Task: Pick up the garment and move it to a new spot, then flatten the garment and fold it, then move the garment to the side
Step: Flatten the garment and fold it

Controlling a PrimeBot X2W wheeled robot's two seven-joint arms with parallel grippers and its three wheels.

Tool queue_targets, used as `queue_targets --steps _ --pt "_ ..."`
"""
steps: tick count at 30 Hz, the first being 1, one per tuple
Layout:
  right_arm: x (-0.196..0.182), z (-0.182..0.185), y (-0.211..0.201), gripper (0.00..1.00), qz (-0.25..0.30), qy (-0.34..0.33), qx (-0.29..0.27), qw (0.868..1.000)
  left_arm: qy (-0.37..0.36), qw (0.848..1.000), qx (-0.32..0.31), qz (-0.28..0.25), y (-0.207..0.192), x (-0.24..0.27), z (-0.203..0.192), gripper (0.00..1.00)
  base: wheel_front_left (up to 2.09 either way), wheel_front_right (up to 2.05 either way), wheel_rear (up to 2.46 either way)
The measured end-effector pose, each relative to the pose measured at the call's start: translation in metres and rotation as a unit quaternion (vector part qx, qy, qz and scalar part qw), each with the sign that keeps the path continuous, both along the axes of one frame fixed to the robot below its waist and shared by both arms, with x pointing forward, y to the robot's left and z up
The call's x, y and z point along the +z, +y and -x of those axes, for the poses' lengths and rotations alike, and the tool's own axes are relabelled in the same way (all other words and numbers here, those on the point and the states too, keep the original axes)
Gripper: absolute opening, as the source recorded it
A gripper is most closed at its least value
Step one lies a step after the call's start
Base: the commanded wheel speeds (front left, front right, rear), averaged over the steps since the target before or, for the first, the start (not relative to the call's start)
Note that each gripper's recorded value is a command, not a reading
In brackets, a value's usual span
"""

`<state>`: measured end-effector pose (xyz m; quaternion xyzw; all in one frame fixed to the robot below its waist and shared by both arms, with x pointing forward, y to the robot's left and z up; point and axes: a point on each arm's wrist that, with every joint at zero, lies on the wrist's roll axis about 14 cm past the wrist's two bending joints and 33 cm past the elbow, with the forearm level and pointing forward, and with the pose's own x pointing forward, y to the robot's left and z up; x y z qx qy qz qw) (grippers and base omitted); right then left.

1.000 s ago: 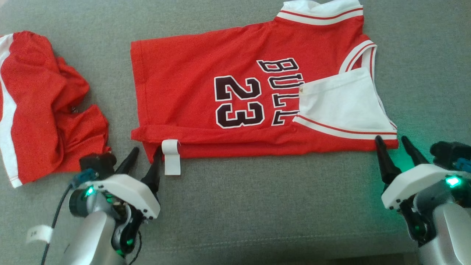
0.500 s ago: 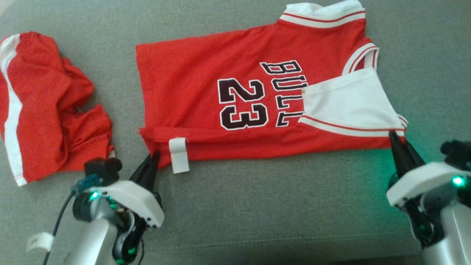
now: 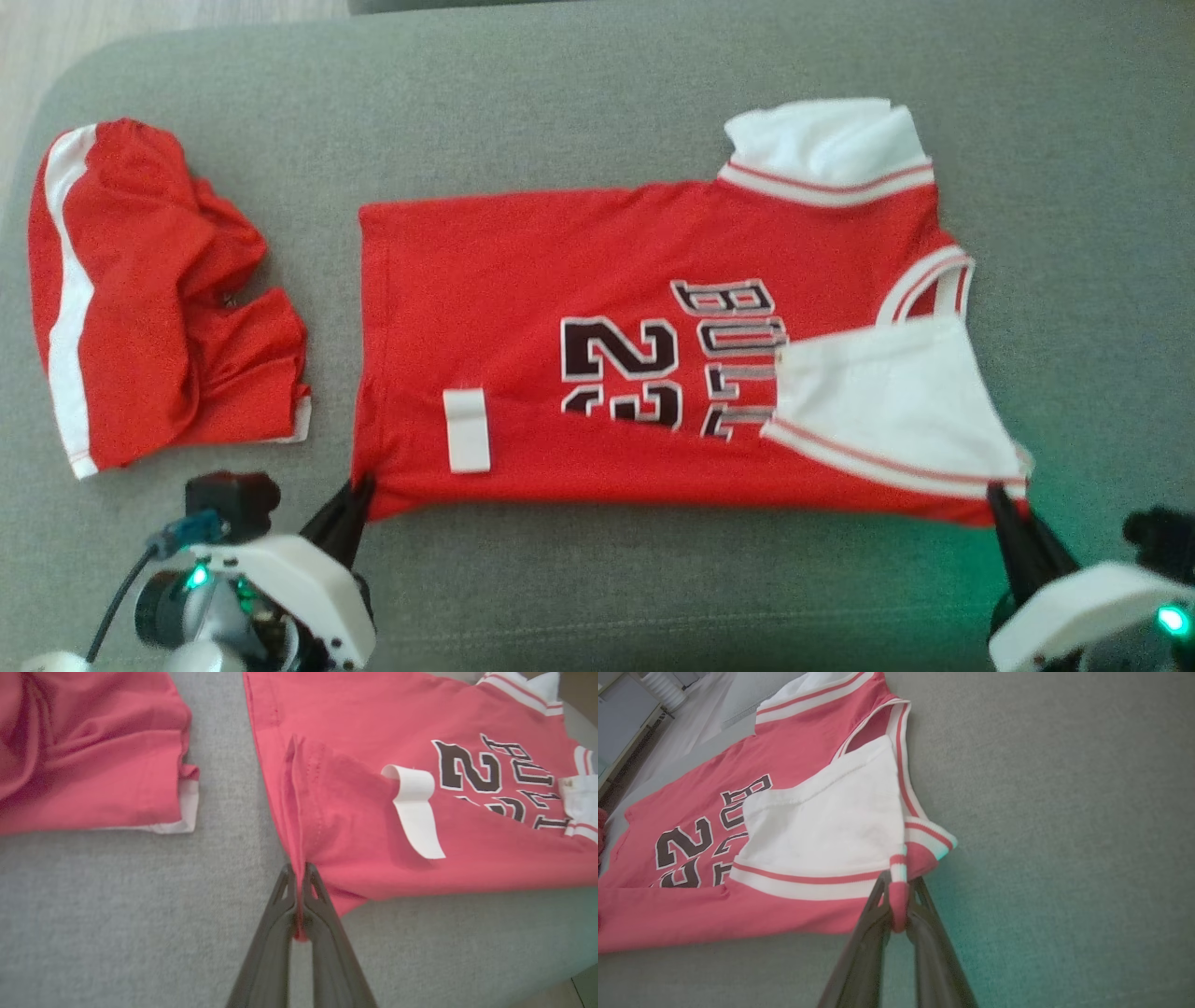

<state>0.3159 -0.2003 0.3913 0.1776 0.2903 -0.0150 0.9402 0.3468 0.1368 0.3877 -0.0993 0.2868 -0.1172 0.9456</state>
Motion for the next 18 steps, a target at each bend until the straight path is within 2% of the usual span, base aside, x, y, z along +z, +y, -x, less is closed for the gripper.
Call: queue_targets --steps 2,3,4,5,6,7,10,13,18 --pt "-0.001 0.011 0.002 0.0 -0.004 0.008 -0.001 1.0 0.013 1.0 -0.001 -0.001 0.002 -0.003 0.007 0.0 0.0 0.0 0.0" --pt "0.0 0.014 0.003 0.15 -0.007 0.009 -0.003 1.0 0.02 1.0 -0.001 0.0 0.002 -0.005 0.011 0.0 0.0 0.0 0.0" --pt "0.001 0.017 0.004 0.48 -0.01 0.008 -0.005 1.0 0.026 1.0 -0.002 0.002 0.001 -0.006 0.014 0.0 0.0 0.0 0.0" --pt "0.002 0.019 0.005 1.0 -0.012 0.007 -0.007 1.0 0.032 0.999 -0.005 0.003 -0.001 -0.008 0.017 0.39 0.0 0.0 0.0" --pt "0.003 0.02 0.005 1.0 -0.012 0.006 -0.007 1.0 0.033 0.999 -0.006 0.003 -0.002 -0.008 0.019 0.39 0.0 0.0 0.0" --pt "0.005 0.021 0.004 1.0 -0.011 0.003 -0.008 1.0 0.034 0.999 -0.006 0.005 -0.002 -0.008 0.021 1.0 0.0 0.0 0.0" --pt "0.02 0.014 0.002 1.0 0.004 -0.031 -0.008 0.999 0.019 1.0 0.01 0.007 0.001 -0.003 0.021 1.0 0.0 0.0 0.0" --pt "0.048 0.0 -0.001 1.0 0.026 -0.095 -0.009 0.995 -0.033 0.999 0.038 0.001 0.006 0.014 0.012 1.0 0.0 0.0 0.0" --pt "0.098 -0.029 0.005 1.0 0.074 -0.198 0.009 0.977 -0.151 0.986 0.076 -0.014 0.015 0.059 -0.009 1.0 0.0 0.0 0.0"
